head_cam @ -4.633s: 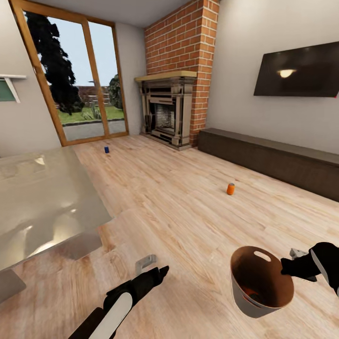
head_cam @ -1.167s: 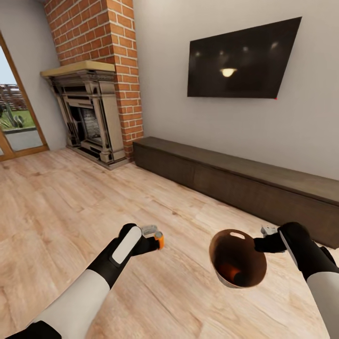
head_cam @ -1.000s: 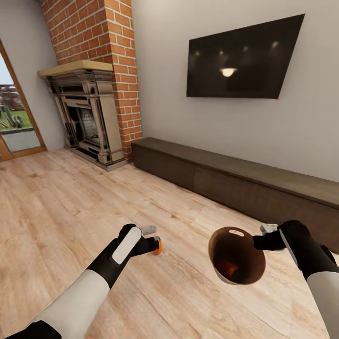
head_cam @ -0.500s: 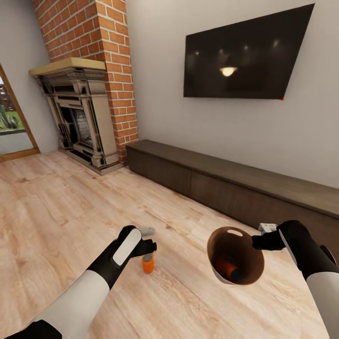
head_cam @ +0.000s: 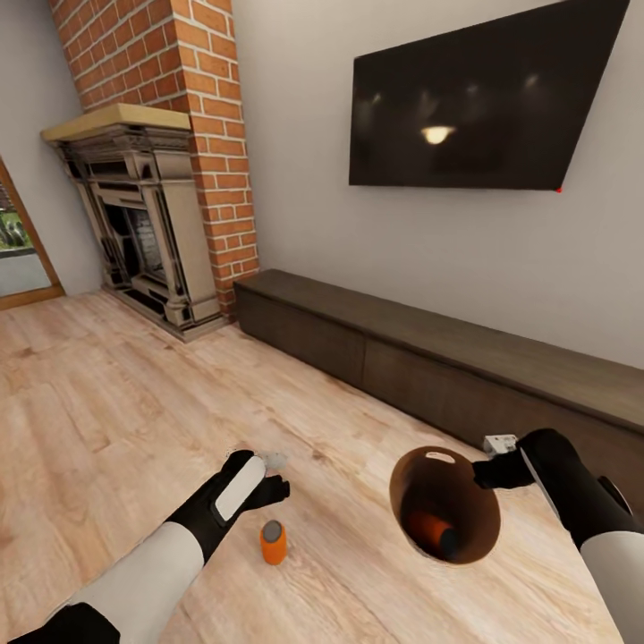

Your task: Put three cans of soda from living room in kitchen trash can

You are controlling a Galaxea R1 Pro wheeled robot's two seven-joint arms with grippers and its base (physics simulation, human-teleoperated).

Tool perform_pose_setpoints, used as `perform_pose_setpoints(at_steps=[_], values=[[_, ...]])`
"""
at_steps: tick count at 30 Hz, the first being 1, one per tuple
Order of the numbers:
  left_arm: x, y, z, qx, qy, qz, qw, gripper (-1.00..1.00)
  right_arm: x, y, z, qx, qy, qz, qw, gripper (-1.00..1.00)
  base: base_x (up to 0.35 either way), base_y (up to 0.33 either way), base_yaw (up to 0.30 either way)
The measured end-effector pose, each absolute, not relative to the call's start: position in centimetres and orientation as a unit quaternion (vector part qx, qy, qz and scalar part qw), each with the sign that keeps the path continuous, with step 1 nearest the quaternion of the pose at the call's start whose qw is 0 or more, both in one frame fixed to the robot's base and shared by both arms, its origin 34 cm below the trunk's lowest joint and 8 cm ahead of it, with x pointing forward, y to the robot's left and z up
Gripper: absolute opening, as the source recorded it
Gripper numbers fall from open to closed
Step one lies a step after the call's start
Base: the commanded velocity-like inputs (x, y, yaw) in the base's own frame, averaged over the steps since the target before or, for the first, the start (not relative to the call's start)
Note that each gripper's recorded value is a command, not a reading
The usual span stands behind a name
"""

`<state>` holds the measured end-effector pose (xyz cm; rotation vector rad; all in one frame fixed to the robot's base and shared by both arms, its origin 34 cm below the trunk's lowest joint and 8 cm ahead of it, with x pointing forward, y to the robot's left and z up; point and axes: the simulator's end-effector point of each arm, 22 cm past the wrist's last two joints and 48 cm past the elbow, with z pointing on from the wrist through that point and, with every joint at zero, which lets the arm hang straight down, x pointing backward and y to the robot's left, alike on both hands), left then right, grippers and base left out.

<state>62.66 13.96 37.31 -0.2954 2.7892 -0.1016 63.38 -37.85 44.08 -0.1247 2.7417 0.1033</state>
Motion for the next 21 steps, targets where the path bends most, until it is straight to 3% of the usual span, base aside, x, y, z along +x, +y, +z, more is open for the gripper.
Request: perform_pose_setpoints(at_steps=[6,11,21], values=[[61.6,13.3,35.6,-0.092,0.980,-0.031,0.172,1.00,63.5,-34.0,46.2,-0.064,0.967,0.106,0.224,-1.00,0.247,-0.004,0.000],[61.3,13.3,35.2,-0.098,0.979,-0.029,0.174,1.00,62.2,-35.8,43.7,-0.062,0.976,0.078,0.193,-1.00,0.144,-0.002,0.000],[59.4,15.3,32.8,-0.105,0.984,-0.013,0.146,1.00,62.0,-35.5,43.4,-0.061,0.977,0.085,0.188,-1.00,0.306,0.000,0.000]])
